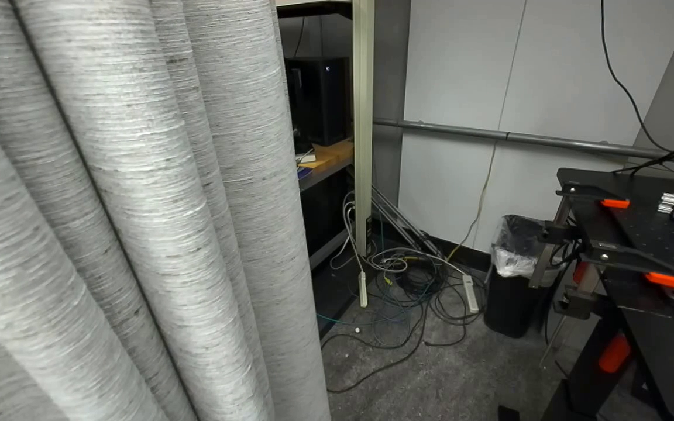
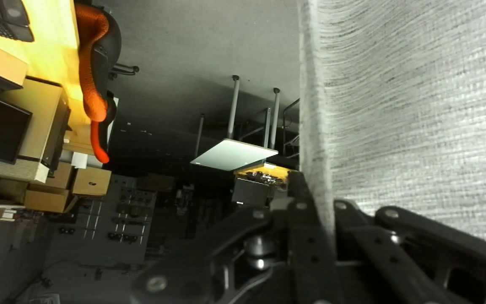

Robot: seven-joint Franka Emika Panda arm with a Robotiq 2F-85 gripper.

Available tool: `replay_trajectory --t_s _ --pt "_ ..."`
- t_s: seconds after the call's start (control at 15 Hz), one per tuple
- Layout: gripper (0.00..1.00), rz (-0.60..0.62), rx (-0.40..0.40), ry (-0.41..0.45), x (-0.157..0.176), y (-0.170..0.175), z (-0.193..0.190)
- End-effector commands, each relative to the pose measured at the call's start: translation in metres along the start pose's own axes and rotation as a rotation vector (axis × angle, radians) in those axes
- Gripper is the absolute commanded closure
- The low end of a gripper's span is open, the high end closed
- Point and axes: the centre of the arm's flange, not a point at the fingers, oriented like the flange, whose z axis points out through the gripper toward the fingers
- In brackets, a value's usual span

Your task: Pull the curtain to the right

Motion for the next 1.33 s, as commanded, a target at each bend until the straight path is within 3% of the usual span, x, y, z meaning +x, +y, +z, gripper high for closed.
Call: replay_trajectory --t_s 0.0,0.47,0.67,0.87,1.27 --pt "0.99 0.064 -0.045 0.024 -0.013 0.030 -0.006" --pt "0.99 0.239 -0.090 0.052 -0.084 0.051 -0.046" --pt "0.99 0.291 -0.145 0.072 -0.117 0.063 -0.072" --pt "0.99 0.382 -0.236 0.094 -0.134 0.106 -0.091" --pt "0.99 0.581 -0.461 0.115 -0.186 0.225 -0.139"
